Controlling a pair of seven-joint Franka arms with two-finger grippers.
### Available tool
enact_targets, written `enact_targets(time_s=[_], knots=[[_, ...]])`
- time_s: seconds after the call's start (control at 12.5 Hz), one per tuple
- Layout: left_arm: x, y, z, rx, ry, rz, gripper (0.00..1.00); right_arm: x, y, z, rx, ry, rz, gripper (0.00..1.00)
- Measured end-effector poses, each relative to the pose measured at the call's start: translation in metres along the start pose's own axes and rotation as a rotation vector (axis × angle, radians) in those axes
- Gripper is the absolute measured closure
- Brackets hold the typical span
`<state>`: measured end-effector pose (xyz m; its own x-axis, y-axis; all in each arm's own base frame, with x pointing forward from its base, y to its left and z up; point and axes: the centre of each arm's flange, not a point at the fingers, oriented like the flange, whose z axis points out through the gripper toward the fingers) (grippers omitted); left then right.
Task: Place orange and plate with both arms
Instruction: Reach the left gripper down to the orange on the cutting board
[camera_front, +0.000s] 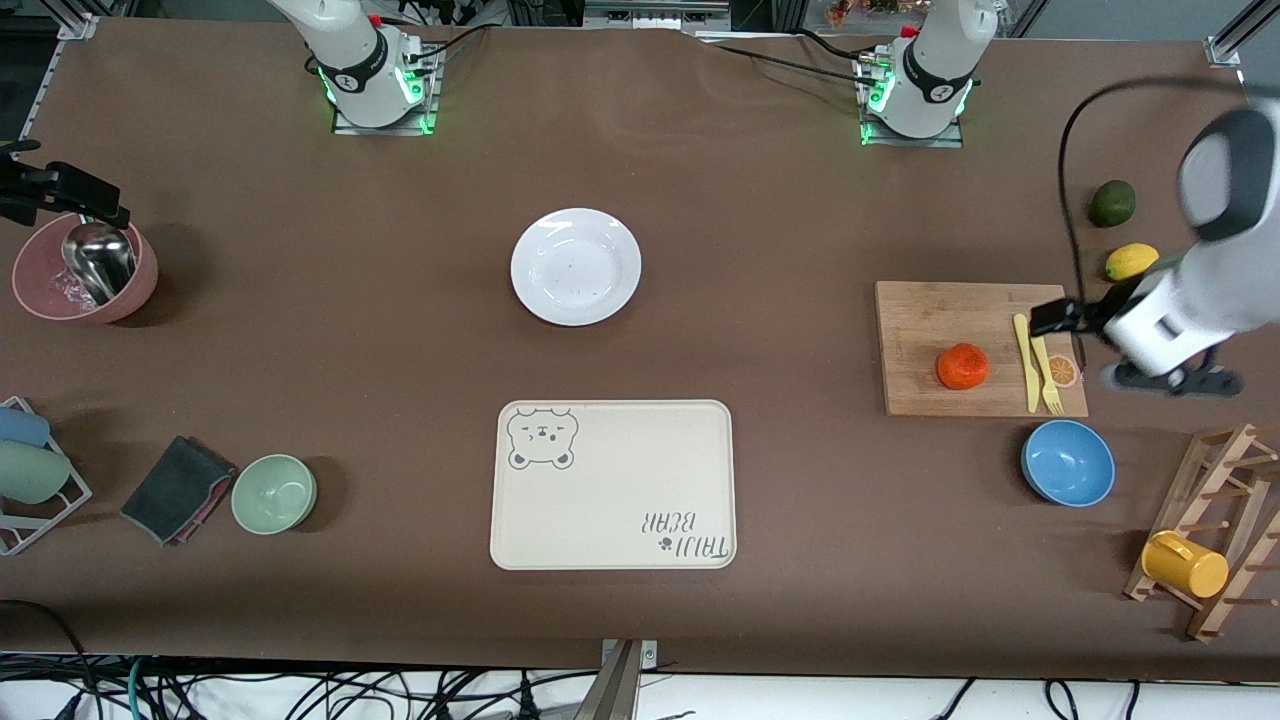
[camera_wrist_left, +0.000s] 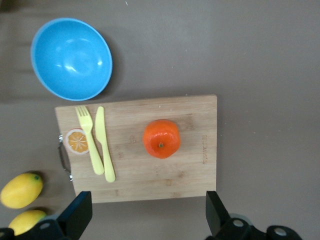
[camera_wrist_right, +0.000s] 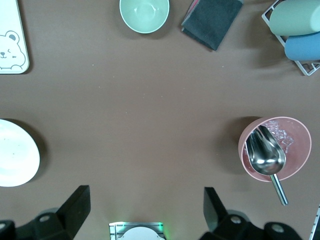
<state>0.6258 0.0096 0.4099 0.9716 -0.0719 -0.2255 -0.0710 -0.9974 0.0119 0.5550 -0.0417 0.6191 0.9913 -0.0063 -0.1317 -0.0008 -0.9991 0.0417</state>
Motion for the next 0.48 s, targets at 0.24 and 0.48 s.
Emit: enact_targets(time_s=[0.24, 0.48], knots=[[0.033, 0.001, 0.061, 0.012, -0.024, 0.004, 0.00, -0.001, 0.000, 0.000, 0.000, -0.005, -0.001, 0.00], [0.040, -0.005, 0.110, 0.016, 0.010, -0.005, 0.00, -0.002, -0.001, -0.001, 0.008, -0.007, -0.003, 0.00]])
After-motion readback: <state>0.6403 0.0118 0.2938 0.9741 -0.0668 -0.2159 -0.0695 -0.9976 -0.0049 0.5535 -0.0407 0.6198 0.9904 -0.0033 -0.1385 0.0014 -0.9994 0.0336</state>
